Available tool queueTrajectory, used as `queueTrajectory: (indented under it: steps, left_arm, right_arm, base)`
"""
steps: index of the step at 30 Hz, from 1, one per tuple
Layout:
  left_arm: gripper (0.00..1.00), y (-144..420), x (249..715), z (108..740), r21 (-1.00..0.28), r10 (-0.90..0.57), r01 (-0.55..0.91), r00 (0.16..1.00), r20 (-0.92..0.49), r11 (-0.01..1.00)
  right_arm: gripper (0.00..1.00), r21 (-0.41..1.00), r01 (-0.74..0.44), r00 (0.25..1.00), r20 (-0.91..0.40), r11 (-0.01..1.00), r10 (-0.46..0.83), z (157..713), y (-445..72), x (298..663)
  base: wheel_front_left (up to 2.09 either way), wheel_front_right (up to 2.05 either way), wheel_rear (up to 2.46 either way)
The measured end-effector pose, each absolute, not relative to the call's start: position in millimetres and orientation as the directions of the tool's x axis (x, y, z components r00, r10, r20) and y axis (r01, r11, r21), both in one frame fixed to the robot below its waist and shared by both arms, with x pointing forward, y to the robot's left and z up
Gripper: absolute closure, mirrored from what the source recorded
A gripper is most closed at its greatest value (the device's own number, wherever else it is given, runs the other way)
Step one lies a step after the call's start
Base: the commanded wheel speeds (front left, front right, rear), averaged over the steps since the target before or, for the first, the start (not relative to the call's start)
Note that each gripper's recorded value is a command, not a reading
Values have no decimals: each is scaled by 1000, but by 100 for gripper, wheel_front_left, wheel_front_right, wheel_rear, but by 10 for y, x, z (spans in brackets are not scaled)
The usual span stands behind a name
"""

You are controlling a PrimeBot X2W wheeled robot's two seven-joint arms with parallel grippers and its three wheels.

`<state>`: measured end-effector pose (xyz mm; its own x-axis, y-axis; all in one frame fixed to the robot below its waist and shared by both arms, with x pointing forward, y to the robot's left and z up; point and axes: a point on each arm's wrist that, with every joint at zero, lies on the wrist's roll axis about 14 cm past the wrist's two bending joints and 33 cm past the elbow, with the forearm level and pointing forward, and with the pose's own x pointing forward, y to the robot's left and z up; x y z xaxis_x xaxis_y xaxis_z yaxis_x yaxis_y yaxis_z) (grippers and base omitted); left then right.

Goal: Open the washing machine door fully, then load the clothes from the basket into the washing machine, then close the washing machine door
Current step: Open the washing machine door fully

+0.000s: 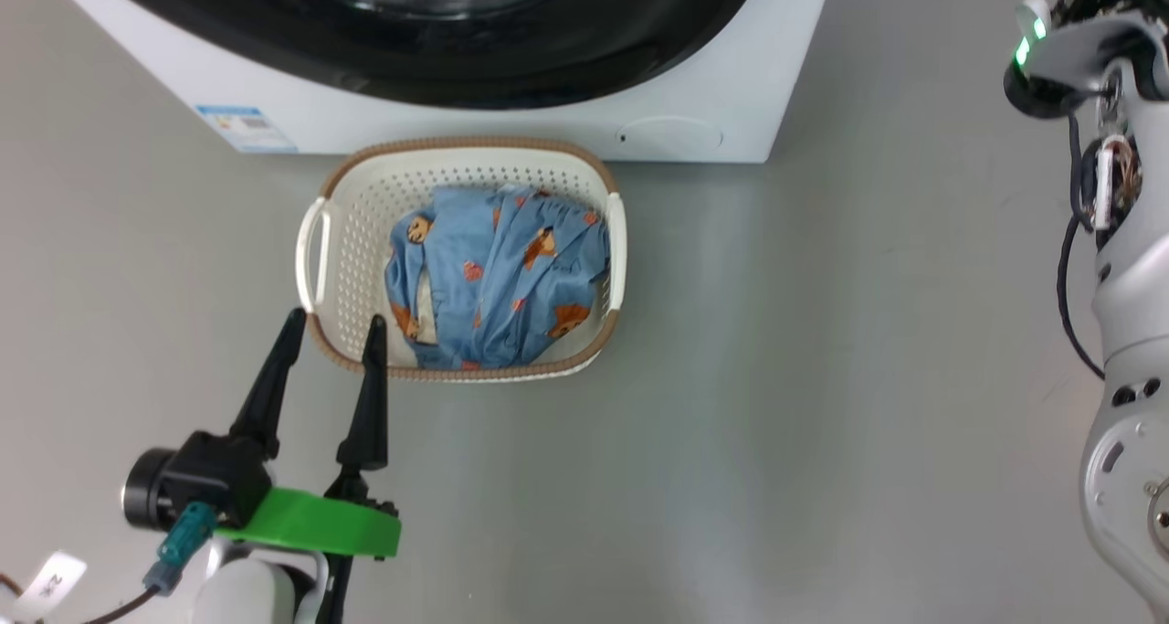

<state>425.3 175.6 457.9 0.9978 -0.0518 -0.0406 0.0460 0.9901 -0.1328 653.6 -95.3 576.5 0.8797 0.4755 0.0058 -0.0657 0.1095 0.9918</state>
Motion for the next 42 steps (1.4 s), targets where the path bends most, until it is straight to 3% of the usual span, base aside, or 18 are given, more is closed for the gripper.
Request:
queueTrajectory:
  steps: [25,42]
  left_arm:
    - [0,1793,4594,4420,-142,-48,40,997,-54,989]
    - [0,1882,4561,4414,-148,-19,9,998,-64,989]
  right_arm:
    - [100,991,28,812,-99,131,576,5051,-211,7078]
    - [100,988,38,770,-126,153,626,4910,53,7101]
  base:
    - [0,0,0]
    - [0,0,0]
